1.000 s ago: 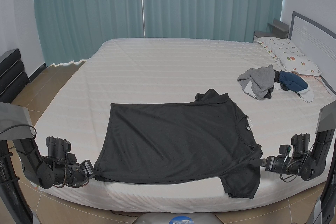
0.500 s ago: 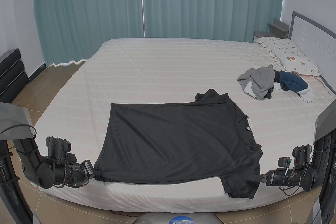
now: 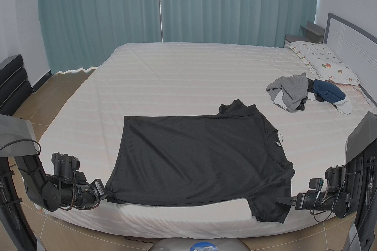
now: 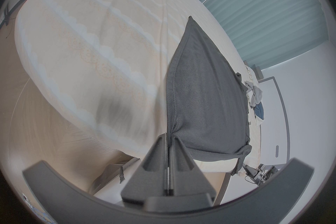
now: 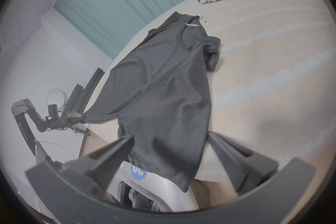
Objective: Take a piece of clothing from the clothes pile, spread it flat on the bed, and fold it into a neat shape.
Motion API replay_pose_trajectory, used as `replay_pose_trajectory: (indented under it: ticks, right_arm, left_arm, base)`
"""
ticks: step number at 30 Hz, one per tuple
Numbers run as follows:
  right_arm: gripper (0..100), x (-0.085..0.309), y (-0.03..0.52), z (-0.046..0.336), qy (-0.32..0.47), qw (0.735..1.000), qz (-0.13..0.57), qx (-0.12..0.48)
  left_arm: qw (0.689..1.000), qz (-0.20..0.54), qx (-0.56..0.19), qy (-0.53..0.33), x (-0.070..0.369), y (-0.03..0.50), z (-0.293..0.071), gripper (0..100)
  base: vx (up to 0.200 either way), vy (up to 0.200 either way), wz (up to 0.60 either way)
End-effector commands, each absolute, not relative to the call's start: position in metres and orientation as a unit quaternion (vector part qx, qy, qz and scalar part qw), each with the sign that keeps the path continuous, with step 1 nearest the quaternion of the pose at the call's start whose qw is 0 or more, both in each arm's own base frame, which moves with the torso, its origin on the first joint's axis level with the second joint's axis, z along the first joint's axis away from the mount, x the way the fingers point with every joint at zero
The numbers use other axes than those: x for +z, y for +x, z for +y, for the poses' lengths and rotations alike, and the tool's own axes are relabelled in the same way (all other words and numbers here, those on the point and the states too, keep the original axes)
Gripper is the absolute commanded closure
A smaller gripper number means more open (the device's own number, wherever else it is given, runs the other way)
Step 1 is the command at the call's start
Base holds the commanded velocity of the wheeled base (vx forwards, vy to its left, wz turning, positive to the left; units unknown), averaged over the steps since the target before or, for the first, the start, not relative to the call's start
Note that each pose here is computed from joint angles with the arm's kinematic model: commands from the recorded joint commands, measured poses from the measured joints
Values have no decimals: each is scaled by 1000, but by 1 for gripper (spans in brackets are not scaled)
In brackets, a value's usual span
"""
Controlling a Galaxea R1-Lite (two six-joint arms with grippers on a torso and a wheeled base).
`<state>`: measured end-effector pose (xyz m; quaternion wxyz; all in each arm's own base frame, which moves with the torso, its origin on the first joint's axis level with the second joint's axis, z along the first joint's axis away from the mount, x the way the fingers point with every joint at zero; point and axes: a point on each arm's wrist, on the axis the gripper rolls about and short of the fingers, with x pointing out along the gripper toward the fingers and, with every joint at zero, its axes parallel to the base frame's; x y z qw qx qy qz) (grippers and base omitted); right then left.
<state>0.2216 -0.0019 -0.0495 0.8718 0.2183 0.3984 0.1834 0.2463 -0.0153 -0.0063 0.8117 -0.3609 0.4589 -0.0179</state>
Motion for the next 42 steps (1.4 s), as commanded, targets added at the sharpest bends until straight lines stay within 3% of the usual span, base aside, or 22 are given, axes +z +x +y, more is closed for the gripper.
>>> replay_pose_trajectory:
  ticks: [1,11,20,23,42]
  right_arm:
    - [100,-48,220,-3,219,874,396,180]
    - [100,-35,210,-12,226,877,392,159]
    - [100,-23,195,-9,229,855,438,156]
    - [100,-18,184,-10,239,837,471,144]
    - [100,4,156,-11,193,831,515,86]
  left_arm:
    - [811,459,-18,-361,-7,246,-15,100]
    - [811,459,-18,-362,-6,246,-15,100]
    - [813,457,-15,-359,-4,243,-14,100]
    - [820,446,-18,-357,7,240,-14,100]
    - [815,501,-8,-290,12,222,-18,100]
  base:
    - [0,0,0]
    - [0,0,0]
    - [0,0,0]
    - [0,0,0]
    - [0,0,0]
